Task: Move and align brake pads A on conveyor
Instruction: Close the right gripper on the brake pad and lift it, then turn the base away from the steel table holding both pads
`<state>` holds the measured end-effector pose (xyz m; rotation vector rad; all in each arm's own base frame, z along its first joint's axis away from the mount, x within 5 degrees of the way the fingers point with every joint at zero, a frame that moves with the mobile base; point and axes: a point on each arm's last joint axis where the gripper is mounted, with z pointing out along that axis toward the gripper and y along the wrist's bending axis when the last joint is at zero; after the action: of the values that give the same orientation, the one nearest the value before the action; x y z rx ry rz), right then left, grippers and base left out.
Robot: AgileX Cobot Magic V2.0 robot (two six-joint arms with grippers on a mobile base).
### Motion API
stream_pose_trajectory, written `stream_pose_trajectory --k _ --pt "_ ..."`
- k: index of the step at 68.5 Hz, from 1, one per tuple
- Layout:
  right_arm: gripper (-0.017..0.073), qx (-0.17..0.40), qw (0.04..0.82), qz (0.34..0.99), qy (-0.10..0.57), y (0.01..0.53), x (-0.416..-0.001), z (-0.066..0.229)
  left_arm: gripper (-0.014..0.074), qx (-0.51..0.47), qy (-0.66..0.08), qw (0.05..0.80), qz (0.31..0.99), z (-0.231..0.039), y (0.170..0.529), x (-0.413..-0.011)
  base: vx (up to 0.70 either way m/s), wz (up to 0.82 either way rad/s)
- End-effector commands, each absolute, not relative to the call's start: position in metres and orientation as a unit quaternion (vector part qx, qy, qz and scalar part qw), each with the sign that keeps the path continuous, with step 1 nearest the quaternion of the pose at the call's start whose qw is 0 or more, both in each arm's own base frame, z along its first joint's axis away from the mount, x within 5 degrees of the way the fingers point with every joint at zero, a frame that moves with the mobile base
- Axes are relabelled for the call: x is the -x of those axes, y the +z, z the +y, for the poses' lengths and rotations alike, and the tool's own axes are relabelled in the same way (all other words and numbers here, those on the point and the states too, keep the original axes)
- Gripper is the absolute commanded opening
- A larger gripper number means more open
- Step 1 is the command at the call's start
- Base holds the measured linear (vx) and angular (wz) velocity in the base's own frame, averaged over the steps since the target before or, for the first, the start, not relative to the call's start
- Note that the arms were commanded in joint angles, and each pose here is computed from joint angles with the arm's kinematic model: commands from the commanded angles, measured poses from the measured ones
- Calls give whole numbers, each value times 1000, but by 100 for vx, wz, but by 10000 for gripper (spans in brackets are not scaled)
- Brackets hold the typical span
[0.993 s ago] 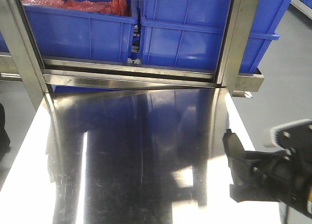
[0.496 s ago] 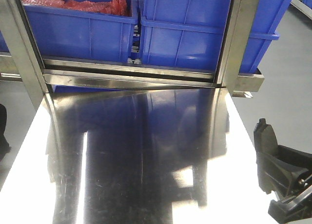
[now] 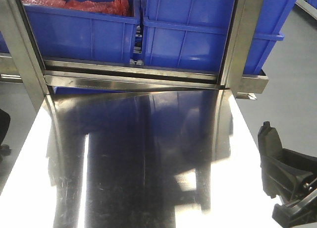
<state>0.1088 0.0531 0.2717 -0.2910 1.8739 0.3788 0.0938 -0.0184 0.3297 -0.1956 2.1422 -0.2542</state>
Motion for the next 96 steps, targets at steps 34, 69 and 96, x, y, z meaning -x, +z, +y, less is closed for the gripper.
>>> stream_pose_trajectory --k 34,69,96 --pt "122 135 609 761 178 289 -110 56 31 64 -118 508 851 -21 343 -97 0 0" --pt "122 135 609 761 178 289 -110 56 31 64 -118 508 851 -21 343 -97 -3 9" --pt "122 135 608 762 178 289 -110 56 31 64 -118 508 851 -21 343 -97 -10 57"
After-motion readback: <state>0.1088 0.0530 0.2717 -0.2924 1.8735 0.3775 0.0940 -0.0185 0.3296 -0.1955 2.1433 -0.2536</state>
